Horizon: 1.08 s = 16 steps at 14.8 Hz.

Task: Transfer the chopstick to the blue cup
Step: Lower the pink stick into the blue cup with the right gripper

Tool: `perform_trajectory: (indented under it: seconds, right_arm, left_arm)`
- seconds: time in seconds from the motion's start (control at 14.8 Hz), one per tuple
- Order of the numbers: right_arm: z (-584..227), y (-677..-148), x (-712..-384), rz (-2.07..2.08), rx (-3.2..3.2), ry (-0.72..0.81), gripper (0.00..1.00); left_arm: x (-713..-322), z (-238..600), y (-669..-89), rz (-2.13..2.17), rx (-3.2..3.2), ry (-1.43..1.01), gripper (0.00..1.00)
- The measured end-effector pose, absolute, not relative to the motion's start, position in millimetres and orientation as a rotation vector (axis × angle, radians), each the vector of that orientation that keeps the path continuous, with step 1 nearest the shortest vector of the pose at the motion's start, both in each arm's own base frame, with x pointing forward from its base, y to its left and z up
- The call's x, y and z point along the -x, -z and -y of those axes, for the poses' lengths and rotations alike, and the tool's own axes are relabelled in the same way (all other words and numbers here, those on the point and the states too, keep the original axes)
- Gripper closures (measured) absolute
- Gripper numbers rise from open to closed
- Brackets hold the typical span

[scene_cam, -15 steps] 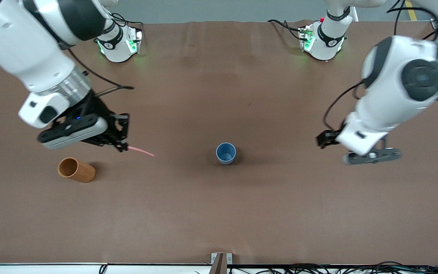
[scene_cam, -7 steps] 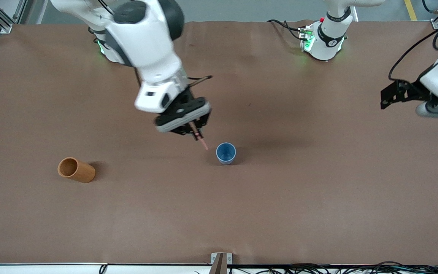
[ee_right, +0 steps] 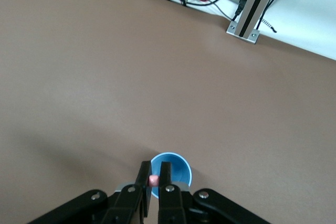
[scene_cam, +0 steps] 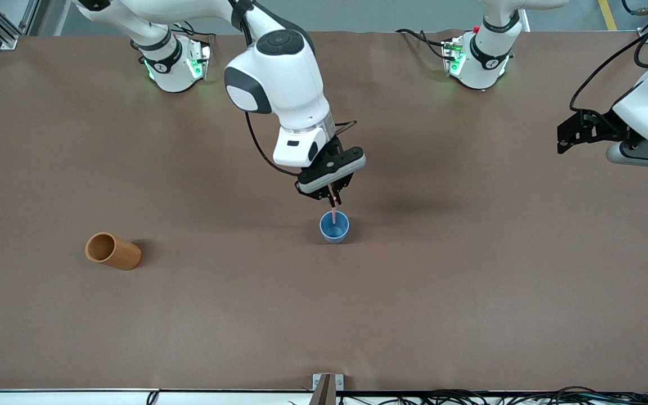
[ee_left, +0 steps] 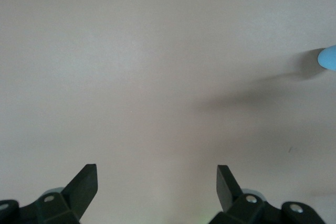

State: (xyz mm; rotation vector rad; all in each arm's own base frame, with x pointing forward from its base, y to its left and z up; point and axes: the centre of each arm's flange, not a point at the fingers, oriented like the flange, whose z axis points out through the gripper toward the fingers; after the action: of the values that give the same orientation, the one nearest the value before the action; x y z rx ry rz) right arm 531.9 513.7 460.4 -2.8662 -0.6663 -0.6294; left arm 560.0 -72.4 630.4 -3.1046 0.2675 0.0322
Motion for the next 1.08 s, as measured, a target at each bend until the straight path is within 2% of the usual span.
perform_trajectory:
  seconds: [0.47,0.74,0.81,1.08]
  right_arm:
    - [-529,-400,-526,0.814,2.834,0.695,0.89]
    - [-526,-396,-534,0.799,2.788,0.736,0.52]
    - [-523,-401,-540,0.785,2.769,0.763,0.41]
    - [-491,-442,-566,0.705,2.788,0.842,0.04]
  left_arm:
    - [-560,72,-631,-0.229,3.165,-0.035,0.00]
    - [-560,71,-630,-0.225,3.165,-0.036,0.00]
    - [-561,71,-630,-0.225,3.165,-0.038,0.00]
    - [-564,71,-625,-0.225,3.164,-0.044,0.00]
